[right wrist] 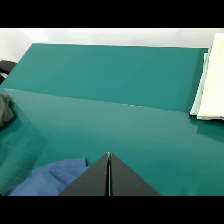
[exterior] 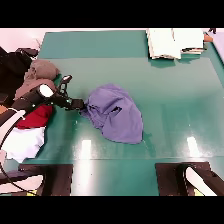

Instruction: Fold the shirts.

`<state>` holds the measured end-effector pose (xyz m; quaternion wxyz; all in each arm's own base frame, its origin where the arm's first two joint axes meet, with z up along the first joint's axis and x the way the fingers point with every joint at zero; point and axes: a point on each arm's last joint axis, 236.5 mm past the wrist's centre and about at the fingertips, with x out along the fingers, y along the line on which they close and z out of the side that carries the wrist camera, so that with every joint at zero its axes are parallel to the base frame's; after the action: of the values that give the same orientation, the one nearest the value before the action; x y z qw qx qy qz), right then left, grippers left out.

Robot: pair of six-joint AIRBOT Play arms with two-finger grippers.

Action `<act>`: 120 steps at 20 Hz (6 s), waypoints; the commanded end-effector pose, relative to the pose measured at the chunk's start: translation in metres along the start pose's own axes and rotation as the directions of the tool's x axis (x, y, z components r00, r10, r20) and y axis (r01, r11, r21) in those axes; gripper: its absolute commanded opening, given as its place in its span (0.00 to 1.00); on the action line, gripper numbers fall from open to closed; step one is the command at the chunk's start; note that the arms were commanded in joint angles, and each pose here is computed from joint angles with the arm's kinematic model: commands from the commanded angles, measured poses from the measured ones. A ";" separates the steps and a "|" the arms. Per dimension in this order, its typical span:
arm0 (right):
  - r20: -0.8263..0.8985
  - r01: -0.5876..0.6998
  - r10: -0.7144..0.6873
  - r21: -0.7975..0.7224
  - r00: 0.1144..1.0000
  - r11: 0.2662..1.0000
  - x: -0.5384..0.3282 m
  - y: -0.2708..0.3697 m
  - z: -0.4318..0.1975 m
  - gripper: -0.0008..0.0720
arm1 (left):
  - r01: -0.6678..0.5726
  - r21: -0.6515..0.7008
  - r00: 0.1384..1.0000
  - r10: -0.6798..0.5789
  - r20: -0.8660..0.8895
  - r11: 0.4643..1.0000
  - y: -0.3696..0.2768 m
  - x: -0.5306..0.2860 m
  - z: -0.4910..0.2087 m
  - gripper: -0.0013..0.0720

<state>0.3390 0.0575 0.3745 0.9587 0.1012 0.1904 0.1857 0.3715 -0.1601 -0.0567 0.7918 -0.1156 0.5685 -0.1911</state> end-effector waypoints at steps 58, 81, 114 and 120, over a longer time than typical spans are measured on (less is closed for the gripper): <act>-0.678 0.086 -0.009 0.080 0.735 0.993 0.153 -0.070 -0.214 0.03 | -0.271 0.218 0.931 0.198 0.306 0.938 -0.013 -0.135 0.125 0.05; -0.603 0.025 0.151 0.273 0.783 0.962 0.100 -0.027 -0.252 0.55 | 0.035 -0.334 0.988 -0.083 -0.130 0.942 0.050 -0.044 -0.126 0.62; -0.768 0.351 0.119 0.417 0.629 0.839 0.049 -0.111 -0.396 0.03 | 0.090 -0.059 0.975 -0.076 0.209 0.994 -0.015 -0.135 -0.011 0.05; -0.257 0.176 -0.154 0.066 0.954 0.982 0.005 -0.063 -0.124 0.03 | -0.023 0.285 0.648 -0.203 0.734 0.958 -0.138 -0.397 0.066 0.05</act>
<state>0.3133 0.0110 0.1180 0.8614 0.1724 0.4671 0.1003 0.3325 -0.1150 0.2328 0.9178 -0.1392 0.2959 -0.2253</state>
